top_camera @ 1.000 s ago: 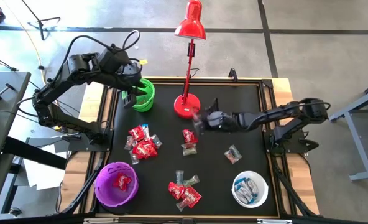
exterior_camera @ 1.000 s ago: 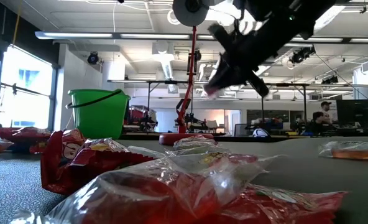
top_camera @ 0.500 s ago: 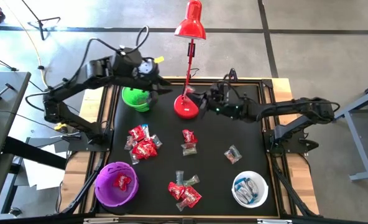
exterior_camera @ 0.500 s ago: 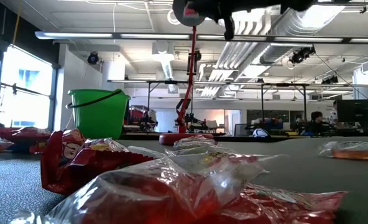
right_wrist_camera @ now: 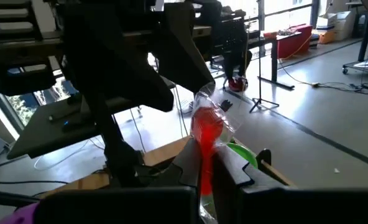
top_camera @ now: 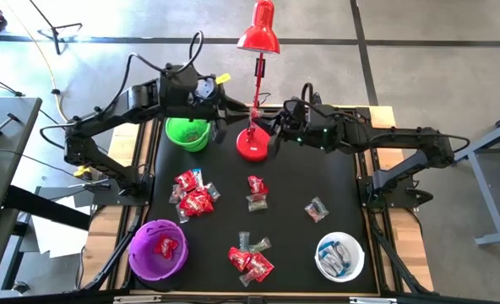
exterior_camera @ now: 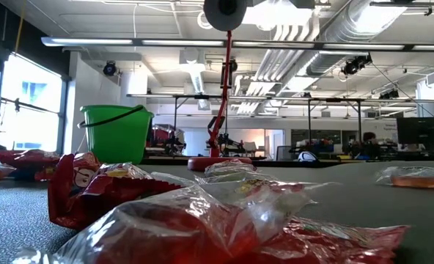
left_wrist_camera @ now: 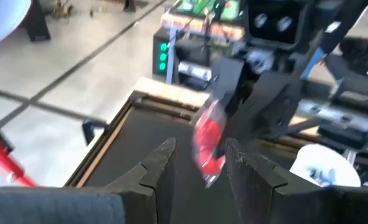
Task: Sort candy
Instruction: Put the red gummy into the green bucket
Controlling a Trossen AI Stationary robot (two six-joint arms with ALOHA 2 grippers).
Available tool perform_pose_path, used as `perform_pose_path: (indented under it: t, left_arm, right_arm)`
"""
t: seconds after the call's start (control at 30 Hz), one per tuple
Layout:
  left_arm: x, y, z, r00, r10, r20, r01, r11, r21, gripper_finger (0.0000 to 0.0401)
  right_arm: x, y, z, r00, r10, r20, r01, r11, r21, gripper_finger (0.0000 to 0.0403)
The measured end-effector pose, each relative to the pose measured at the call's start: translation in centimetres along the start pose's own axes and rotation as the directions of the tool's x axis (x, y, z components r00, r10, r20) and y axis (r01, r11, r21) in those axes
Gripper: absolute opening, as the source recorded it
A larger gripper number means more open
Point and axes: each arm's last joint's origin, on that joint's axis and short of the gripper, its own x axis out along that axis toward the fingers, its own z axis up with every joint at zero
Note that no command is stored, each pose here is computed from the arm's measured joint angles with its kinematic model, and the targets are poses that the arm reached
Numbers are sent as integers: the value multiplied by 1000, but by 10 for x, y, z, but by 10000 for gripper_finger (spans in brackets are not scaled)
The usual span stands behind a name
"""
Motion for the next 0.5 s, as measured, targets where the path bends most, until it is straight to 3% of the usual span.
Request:
perform_pose_path:
  t: [0.5]
  left_arm:
    - [8,-11,3,998,-39,48,39,999,13,122]
  right_arm:
    - [0,0,3,999,-3,35,3,1000,-1,9]
